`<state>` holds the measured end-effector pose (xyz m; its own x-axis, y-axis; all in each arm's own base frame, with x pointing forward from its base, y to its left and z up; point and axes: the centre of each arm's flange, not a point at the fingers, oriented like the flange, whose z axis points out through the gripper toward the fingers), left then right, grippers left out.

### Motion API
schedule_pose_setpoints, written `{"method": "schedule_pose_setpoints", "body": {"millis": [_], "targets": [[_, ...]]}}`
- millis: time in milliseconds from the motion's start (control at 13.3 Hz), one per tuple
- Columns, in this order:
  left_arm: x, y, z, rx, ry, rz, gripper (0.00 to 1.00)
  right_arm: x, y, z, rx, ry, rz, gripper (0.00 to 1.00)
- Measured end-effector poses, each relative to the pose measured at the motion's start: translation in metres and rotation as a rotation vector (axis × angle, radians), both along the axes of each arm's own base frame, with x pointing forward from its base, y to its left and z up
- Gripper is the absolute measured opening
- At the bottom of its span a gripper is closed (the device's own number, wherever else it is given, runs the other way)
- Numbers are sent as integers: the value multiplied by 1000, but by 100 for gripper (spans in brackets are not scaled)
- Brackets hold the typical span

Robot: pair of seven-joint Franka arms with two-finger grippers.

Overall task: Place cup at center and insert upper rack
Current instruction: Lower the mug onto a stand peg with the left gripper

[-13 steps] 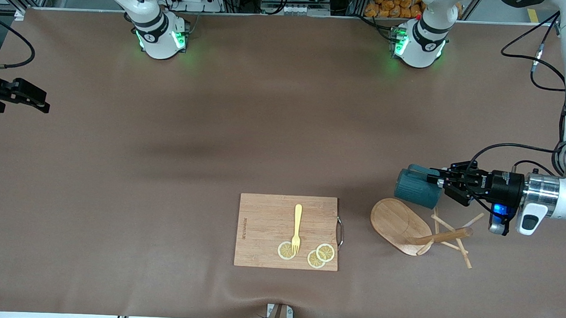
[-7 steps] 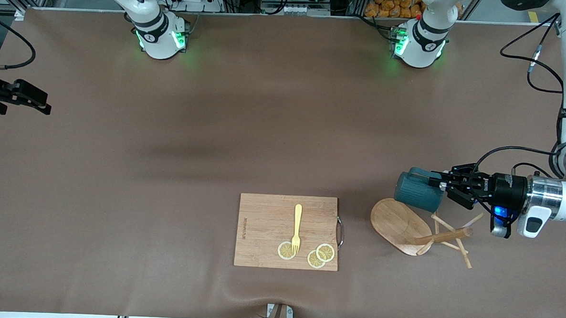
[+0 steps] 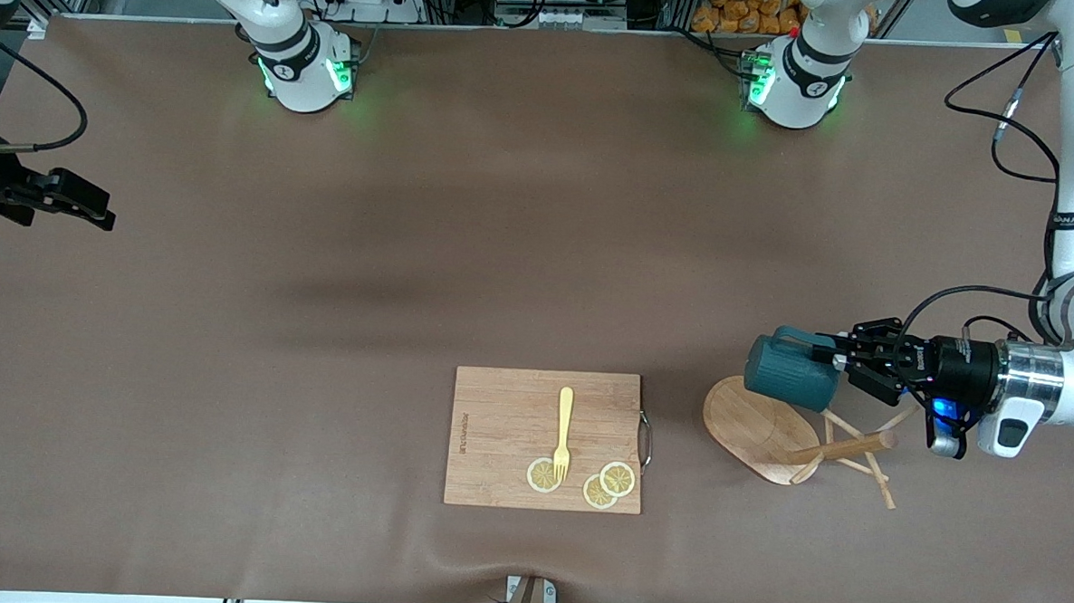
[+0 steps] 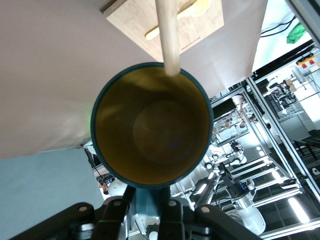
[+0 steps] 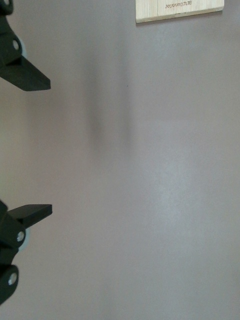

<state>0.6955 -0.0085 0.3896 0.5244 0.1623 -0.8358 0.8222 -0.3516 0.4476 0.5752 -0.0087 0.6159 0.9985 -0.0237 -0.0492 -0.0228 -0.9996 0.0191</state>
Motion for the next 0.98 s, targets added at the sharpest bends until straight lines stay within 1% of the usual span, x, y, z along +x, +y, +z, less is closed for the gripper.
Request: {"method": "schedule_pose_setpoints", "body": {"millis": [301,602,903,978], "targets": [[5,3,-3,7,-17,24,20,-1,-3,0,0,7,-8,100],[6,5,-2,8,-27,29,20,-11,-26,-6,1,84,-55,100],[7,11,-11,-14,-48,31,20,-17,-51,-9,7,121,-103,100],[8,10,-15,-28,-48,35,20,-19,-54,-10,31,130,-116,100]]}}
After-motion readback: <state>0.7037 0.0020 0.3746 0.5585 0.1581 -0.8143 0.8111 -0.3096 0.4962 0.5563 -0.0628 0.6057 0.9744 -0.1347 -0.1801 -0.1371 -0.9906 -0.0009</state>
